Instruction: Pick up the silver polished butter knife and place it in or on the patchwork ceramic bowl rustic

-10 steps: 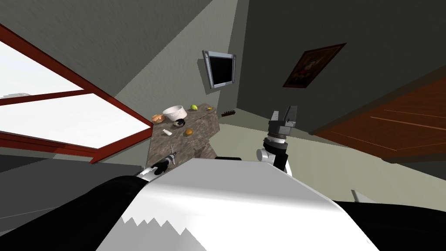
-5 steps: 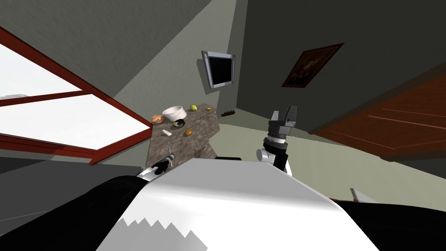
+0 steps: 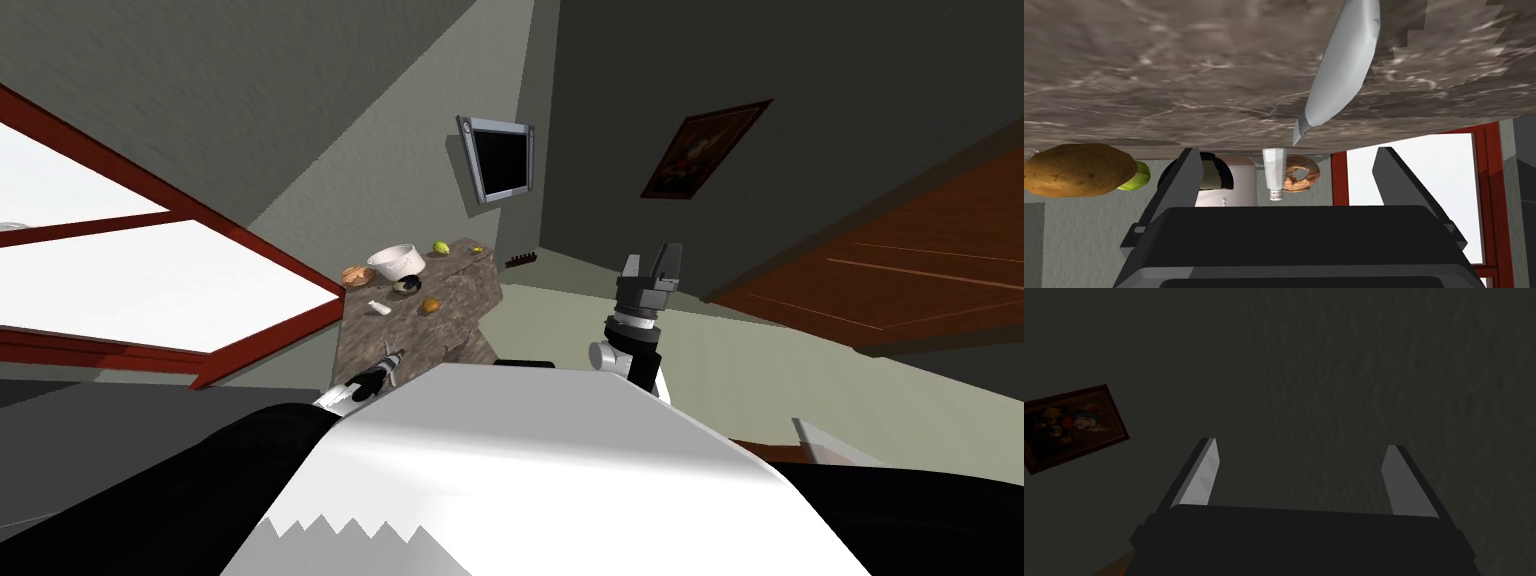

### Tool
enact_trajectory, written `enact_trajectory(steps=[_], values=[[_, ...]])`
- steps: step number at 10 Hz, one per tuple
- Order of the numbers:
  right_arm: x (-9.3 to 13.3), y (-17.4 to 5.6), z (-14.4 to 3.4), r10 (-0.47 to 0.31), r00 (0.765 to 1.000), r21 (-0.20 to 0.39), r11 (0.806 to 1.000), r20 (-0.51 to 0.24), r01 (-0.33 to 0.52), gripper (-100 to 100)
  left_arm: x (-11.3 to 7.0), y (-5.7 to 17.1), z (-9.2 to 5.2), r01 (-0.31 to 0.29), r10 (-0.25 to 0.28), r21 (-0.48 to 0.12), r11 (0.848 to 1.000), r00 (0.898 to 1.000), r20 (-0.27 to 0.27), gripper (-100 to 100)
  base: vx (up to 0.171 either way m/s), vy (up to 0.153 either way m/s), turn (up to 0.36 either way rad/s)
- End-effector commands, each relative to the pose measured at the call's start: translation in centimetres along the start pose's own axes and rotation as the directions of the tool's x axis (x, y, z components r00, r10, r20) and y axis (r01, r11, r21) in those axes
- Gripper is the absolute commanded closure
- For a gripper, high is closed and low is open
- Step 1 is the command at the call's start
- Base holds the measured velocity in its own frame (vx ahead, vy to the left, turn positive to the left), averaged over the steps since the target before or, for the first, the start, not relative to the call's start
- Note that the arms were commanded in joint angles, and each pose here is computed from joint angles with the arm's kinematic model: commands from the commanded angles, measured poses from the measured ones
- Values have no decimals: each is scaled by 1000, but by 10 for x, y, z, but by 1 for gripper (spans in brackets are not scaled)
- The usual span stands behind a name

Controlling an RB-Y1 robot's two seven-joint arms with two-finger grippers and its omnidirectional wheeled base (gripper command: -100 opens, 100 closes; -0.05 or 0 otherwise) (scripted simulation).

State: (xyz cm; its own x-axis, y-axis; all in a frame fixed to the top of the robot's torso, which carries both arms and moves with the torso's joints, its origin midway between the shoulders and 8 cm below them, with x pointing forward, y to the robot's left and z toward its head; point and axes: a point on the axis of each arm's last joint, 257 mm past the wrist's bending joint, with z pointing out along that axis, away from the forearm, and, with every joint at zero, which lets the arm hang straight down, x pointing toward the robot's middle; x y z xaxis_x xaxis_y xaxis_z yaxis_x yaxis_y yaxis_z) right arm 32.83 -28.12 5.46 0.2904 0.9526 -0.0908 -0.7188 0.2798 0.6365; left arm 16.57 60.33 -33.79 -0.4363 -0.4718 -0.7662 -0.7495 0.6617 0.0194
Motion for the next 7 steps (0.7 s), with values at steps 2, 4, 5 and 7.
enact_trajectory(steps=[2,4,5,7], values=[[0,0,0,0,1000,0,1000,0,0,0,4,7,-9,31,-32,-23,999,999,-34,-100,-34,41,-141],[0,0,0,0,1000,0,1000,0,0,0,9,13,-14,53,-55,-42,998,997,-60,-100,-37,42,-128],[0,0,0,0,1000,0,1000,0,0,0,11,14,-16,59,-62,-48,997,996,-69,-100,-36,41,-124],[0,0,0,0,1000,0,1000,0,0,0,16,20,-23,83,-89,-69,994,991,-98,-100,-39,44,-135]])
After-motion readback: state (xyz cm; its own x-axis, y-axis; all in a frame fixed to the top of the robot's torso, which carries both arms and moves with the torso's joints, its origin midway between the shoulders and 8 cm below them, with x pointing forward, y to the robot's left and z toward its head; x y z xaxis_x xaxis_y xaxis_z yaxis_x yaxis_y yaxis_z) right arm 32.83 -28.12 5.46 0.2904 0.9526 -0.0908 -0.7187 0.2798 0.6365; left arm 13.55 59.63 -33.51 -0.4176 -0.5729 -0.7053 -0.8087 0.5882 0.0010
